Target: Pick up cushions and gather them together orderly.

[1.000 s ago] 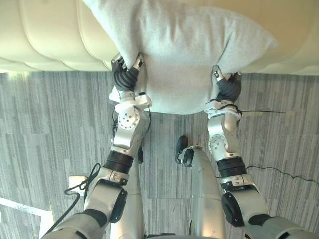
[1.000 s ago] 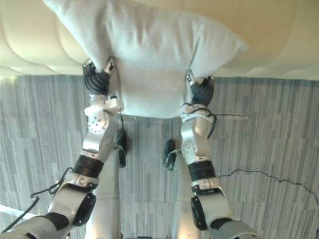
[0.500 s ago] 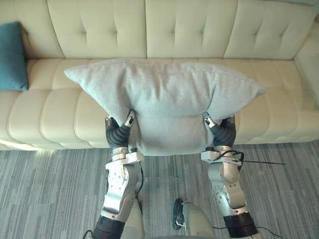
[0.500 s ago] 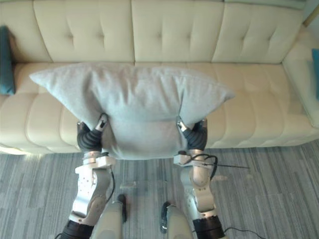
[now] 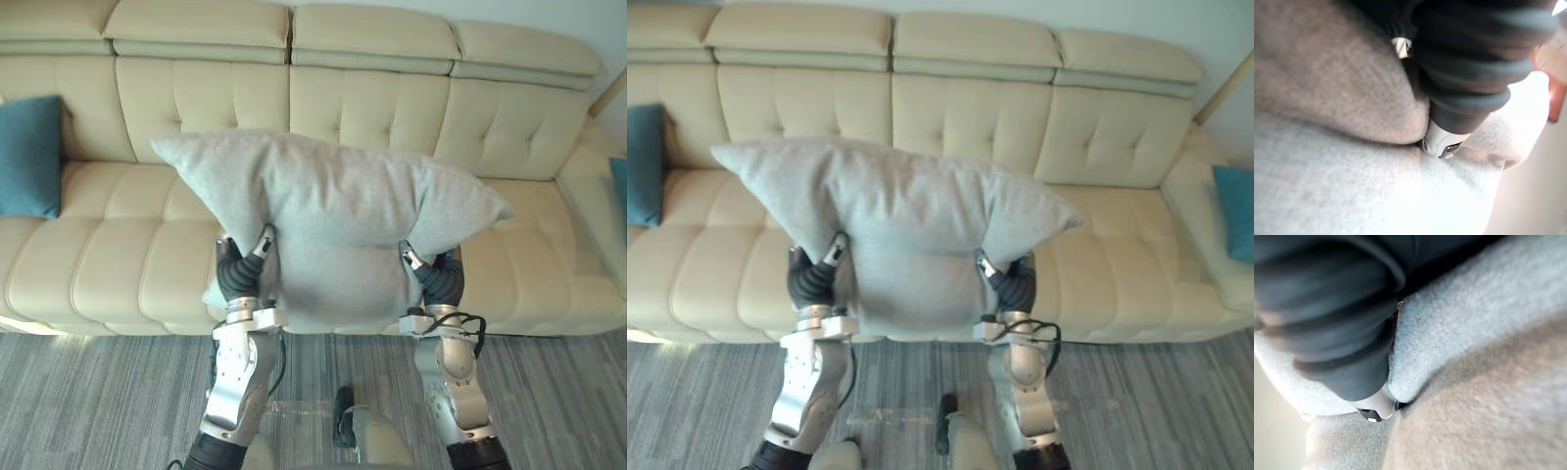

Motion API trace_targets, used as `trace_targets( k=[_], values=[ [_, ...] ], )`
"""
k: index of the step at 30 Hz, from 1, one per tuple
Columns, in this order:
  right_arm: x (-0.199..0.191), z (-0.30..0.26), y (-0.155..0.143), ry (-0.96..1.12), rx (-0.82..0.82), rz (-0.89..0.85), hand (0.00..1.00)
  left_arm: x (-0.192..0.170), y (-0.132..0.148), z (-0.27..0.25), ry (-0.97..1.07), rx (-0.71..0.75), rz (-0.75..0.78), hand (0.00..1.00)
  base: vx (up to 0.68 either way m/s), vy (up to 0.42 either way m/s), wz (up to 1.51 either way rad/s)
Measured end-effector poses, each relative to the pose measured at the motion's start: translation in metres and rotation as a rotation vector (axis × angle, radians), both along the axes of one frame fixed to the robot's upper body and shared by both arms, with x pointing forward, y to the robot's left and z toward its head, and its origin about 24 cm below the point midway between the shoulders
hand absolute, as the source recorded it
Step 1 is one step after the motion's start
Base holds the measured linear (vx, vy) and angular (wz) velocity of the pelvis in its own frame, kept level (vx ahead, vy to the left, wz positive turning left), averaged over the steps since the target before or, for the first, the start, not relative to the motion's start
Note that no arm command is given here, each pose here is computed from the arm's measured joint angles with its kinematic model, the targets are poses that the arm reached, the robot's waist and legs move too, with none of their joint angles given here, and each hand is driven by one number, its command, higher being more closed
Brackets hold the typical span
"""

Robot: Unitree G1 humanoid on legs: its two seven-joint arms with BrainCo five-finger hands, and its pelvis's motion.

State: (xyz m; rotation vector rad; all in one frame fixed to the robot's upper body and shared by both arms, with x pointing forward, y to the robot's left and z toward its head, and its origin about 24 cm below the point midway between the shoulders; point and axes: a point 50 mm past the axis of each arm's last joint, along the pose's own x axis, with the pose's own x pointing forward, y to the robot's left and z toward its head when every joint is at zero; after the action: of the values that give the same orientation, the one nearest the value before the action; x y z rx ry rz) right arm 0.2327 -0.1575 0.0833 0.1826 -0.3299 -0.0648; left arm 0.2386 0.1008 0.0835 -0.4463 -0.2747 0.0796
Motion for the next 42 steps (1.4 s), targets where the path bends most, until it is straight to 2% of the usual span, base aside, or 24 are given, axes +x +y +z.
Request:
trace_targets(
  k=[5, 14, 20, 28, 31, 34, 42],
  values=[
    [-0.019, 0.002, -0.010, 0.005, -0.006, -0.026, 1.00, -0.005, -0.008, -0.006, 0.009, 0.005, -0.060, 1.00, 0.29, -0.137, 0.28],
    [-0.019, 0.004, -0.010, -0.008, -0.012, -0.024, 1.00, -0.011, -0.007, -0.015, 0.043, 0.009, -0.068, 1.00, 0.14, 0.134, -0.18],
    [-0.017, -0.010, -0.005, 0.051, 0.028, -0.041, 1.00, -0.018, -0.002, -0.026, 0.082, 0.051, -0.084, 1.00, 0.05, 0.196, -0.23],
    [0.009, -0.007, 0.001, 0.040, -0.025, -0.028, 1.00, -0.017, 0.002, -0.025, 0.075, 0.078, -0.087, 1.00, 0.00, 0.052, -0.04],
    [0.029, 0.005, 0.005, -0.002, -0.039, -0.029, 1.00, -0.004, 0.001, -0.017, 0.046, 0.085, -0.070, 1.00, -0.02, -0.008, 0.01],
    [0.051, 0.028, 0.011, -0.077, -0.063, -0.045, 1.00, 0.024, 0.002, 0.004, -0.022, 0.095, -0.017, 1.00, -0.10, -0.033, 0.13],
    [0.102, 0.125, 0.022, -0.348, -0.164, -0.116, 1.00, 0.089, 0.004, 0.099, -0.276, 0.128, 0.135, 1.00, -0.12, -0.018, 0.05]
  ],
)
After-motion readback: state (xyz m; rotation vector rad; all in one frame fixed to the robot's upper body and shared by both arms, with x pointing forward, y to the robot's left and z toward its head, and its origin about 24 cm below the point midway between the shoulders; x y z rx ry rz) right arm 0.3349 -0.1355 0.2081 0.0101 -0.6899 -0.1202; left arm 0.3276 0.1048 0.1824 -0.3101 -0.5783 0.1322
